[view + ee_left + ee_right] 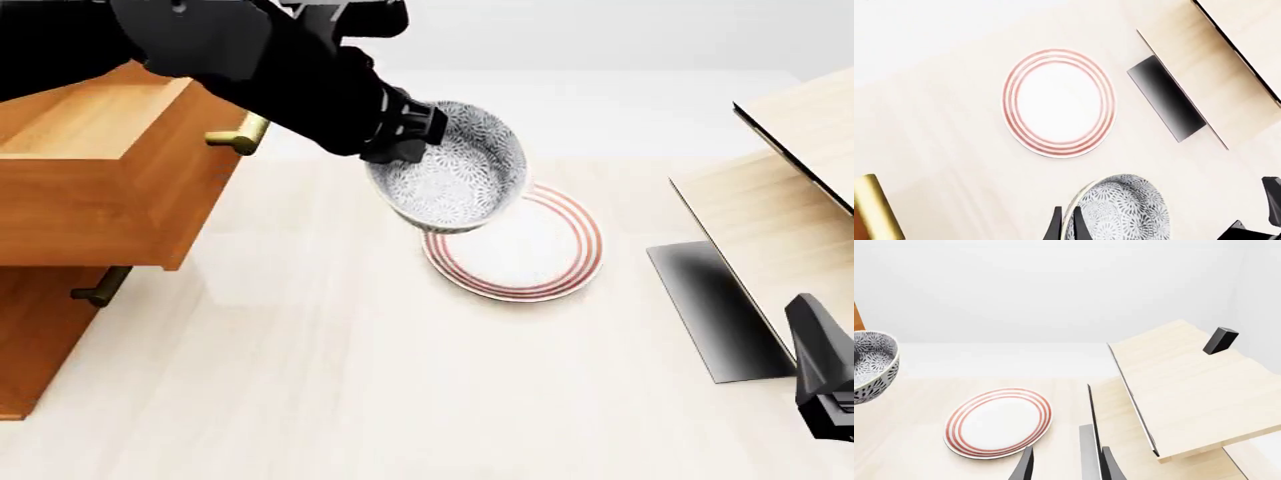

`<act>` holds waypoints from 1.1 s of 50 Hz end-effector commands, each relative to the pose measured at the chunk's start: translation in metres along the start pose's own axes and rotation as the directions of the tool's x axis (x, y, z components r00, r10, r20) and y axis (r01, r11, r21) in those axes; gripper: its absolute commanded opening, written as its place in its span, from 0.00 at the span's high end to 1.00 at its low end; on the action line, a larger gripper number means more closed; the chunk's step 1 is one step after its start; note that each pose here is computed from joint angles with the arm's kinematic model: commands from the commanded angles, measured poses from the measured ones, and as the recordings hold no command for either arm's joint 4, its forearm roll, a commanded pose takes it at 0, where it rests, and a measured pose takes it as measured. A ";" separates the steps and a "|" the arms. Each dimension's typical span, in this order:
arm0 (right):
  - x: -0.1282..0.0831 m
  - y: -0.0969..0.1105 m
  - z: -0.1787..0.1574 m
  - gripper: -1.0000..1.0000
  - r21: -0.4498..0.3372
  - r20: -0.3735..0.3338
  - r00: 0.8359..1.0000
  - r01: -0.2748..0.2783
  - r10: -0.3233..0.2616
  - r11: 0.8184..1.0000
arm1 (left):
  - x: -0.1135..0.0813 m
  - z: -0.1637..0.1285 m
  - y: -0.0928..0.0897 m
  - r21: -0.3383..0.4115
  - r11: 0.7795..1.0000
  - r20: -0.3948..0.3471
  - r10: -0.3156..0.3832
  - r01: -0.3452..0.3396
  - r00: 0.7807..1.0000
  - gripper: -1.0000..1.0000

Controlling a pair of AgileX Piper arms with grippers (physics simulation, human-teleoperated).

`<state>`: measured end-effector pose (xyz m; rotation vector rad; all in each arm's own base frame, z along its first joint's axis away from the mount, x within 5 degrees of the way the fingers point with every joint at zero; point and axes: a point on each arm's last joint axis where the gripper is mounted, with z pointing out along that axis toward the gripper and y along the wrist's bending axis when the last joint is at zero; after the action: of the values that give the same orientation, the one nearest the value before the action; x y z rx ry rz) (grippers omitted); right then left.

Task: Open the top drawer of the cabinet and put the bowl in it.

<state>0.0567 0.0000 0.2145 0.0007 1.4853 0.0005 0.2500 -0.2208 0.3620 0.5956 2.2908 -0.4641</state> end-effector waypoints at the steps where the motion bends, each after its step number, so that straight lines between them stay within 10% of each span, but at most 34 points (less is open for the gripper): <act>1: 0.000 0.000 0.000 0.00 0.000 0.000 1.000 0.000 0.000 1.000 | -0.021 -0.010 0.011 -0.027 0.999 0.024 -0.020 0.020 1.000 1.00; 55: 0.000 0.000 0.000 0.00 0.000 0.000 1.000 0.000 0.000 1.000 | -0.093 -0.070 0.053 -0.129 0.985 0.124 -0.096 0.112 0.988 1.00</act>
<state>0.0567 0.0000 0.2145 0.0007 1.4854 0.0005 0.2998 -0.1793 0.4503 0.4056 2.2496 -0.3802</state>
